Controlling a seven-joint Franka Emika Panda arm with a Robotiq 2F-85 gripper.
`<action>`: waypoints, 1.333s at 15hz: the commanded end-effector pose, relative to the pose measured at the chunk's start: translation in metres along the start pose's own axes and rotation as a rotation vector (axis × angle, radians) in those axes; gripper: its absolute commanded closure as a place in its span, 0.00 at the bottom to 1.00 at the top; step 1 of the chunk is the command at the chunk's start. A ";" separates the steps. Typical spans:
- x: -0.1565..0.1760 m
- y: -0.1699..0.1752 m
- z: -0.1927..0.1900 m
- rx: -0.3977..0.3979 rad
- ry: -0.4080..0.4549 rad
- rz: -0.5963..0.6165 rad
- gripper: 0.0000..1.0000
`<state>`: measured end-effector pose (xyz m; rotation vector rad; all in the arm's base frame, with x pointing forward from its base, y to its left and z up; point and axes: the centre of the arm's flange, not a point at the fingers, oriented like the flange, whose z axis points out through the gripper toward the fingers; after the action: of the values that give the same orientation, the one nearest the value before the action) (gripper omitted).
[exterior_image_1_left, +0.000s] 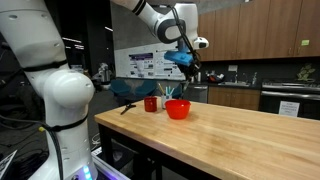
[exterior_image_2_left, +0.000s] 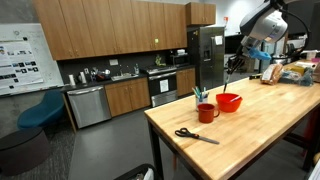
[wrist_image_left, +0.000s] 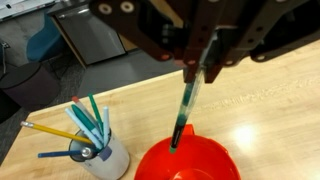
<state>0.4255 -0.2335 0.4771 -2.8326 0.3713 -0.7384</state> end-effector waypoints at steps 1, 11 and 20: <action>0.000 0.019 0.017 -0.011 -0.064 0.067 0.96; -0.004 0.041 0.078 -0.020 -0.151 0.157 0.44; 0.021 -0.017 0.075 0.032 -0.097 0.030 0.00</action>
<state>0.4753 -0.2288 0.4195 -2.8354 0.4590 -0.5758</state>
